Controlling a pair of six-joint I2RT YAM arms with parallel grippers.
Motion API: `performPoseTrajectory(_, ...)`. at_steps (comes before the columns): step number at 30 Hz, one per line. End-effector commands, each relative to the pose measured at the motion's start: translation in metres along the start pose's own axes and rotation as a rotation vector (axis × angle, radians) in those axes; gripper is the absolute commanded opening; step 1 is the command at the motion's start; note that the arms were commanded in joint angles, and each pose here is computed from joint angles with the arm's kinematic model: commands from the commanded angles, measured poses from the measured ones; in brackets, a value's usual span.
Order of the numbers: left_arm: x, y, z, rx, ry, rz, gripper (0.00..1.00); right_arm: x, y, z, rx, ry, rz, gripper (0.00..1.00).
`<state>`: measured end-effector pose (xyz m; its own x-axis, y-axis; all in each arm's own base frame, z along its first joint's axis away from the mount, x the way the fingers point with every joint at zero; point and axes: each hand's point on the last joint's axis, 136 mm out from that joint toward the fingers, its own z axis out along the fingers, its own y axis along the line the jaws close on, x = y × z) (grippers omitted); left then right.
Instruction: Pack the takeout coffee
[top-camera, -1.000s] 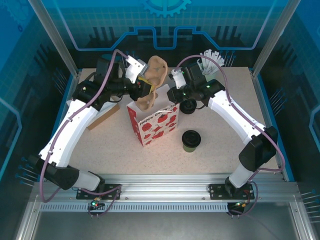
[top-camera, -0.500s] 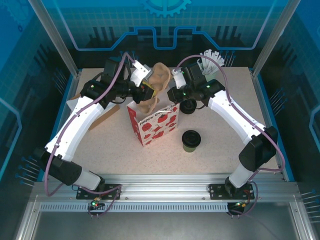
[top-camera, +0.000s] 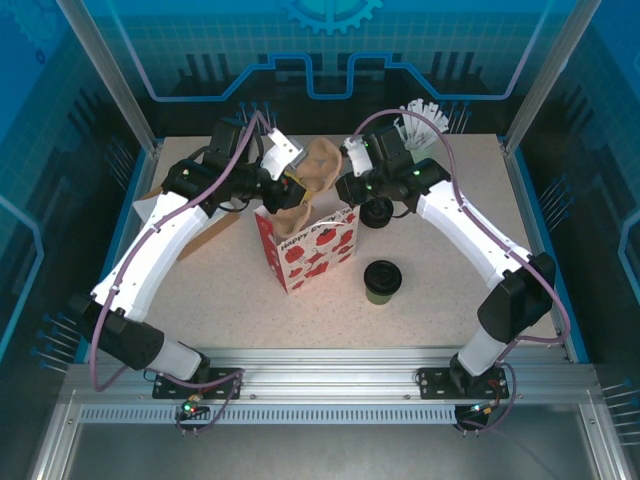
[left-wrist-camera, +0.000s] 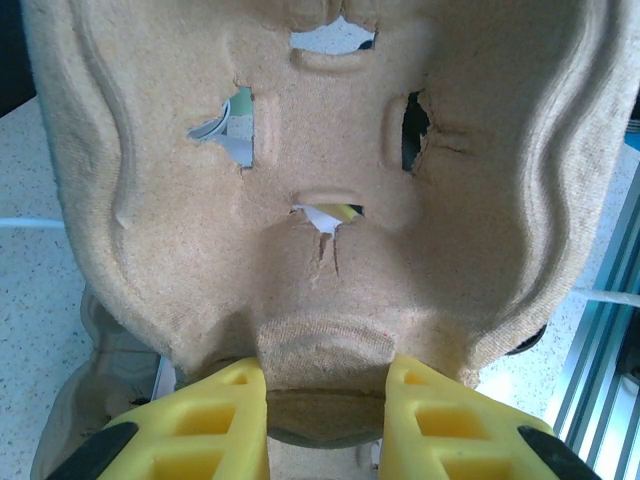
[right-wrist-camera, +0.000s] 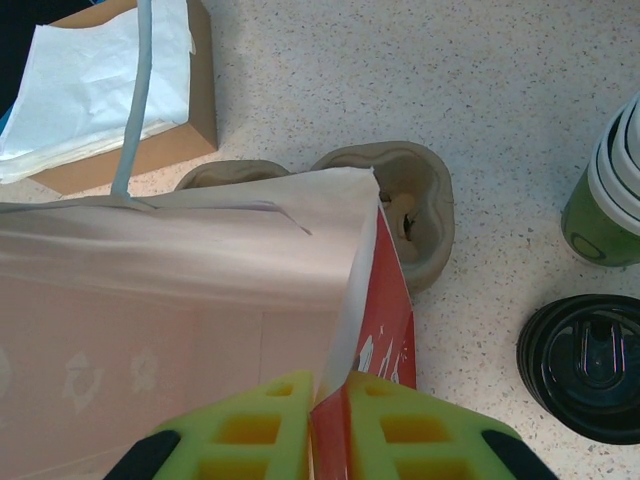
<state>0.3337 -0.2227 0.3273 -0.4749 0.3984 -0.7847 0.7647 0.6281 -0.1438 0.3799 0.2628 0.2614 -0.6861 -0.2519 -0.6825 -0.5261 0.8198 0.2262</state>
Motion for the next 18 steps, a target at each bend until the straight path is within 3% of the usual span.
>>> performPoseTrajectory(1,0.014,0.000,0.002,0.012,0.052,0.010,0.26,-0.015,0.001,-0.016,-0.019,-0.059,0.020,0.16)
performPoseTrajectory(18,0.037,0.004,0.017,-0.018,0.185,0.026,0.26,-0.018,-0.012,-0.017,-0.018,-0.068,0.077,0.17)
